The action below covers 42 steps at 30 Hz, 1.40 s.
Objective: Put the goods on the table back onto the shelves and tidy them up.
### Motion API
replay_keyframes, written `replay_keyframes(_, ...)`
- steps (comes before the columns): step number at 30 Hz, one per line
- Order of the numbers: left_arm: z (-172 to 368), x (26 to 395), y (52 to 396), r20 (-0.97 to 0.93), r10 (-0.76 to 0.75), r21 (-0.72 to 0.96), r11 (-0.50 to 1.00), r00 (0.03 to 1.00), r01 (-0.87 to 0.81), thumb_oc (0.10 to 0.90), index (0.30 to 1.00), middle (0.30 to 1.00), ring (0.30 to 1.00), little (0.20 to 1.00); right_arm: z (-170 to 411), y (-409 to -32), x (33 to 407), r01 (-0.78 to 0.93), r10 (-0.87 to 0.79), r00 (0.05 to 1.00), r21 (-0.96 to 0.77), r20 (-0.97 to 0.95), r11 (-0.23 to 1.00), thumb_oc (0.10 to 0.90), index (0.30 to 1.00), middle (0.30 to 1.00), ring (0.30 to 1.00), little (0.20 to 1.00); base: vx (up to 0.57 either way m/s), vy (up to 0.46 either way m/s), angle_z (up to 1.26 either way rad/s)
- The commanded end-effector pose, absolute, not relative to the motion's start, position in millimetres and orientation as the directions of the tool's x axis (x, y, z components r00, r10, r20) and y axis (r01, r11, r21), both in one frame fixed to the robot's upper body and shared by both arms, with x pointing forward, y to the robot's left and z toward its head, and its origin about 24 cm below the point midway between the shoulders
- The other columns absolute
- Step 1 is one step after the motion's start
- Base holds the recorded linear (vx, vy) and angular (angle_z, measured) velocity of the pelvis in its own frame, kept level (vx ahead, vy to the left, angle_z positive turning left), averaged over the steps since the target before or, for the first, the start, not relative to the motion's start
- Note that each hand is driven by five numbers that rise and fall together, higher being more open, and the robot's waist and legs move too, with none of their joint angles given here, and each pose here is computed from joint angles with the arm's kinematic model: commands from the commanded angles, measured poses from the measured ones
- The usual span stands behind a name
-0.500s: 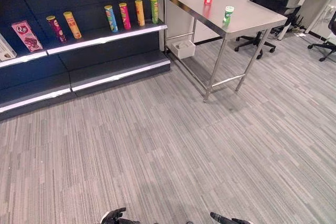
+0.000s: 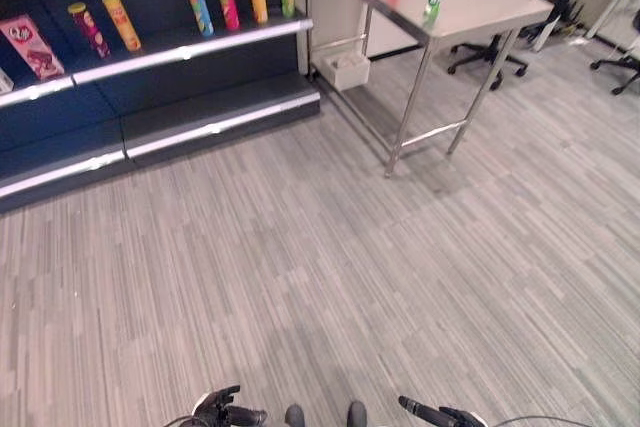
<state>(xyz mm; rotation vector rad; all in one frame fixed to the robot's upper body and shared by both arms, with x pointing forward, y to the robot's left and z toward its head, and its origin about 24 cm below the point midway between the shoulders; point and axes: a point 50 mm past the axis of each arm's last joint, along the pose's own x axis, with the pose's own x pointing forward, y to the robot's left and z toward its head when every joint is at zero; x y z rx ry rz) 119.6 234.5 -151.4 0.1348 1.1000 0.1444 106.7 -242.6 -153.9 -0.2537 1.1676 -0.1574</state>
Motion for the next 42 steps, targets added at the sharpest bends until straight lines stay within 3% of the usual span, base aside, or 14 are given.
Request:
replay_keyframes(1,-144,134,243,-0.843,0.206,0.215,0.976,0.497,-0.040,0.800,0.900,0.900,0.900,0.900,-137,-268,127,0.025,-0.320,0.481,-0.352,-0.816,0.936,0.800,0.900,0.900,0.900,0.900,0.02,-0.141,0.10)
replay_keyframes(16,-144,116,259,-0.830,0.298,0.254,0.954,0.472,-0.157,0.800,0.900,0.900,0.900,0.900,-128,-264,146,0.011,-0.303,0.560,-0.359,-0.771,0.933,0.800,0.900,0.900,0.900,0.900,0.34,0.068,-0.11)
replay_keyframes(19,-140,118,267,-0.811,0.335,0.255,0.940,0.479,-0.226,0.800,0.900,0.900,0.900,0.900,-133,-258,141,0.013,-0.287,0.540,-0.333,-0.791,0.943,0.800,0.900,0.900,0.900,0.900,0.43,0.198,-0.62)
replay_keyframes(32,-125,147,278,-0.735,0.398,0.344,0.916,0.548,-0.205,0.800,0.900,0.900,0.900,0.900,-132,-262,142,0.072,-0.326,0.529,-0.341,-0.784,0.937,0.800,0.900,0.900,0.900,0.900,0.36,0.082,-0.08)
replay_keyframes(42,-120,168,244,-0.701,0.277,0.203,0.961,0.657,-0.189,0.800,0.900,0.900,0.900,0.900,-133,-282,119,0.060,-0.362,0.474,-0.381,-0.803,0.923,0.800,0.900,0.900,0.900,0.900,0.43,-0.232,0.56)
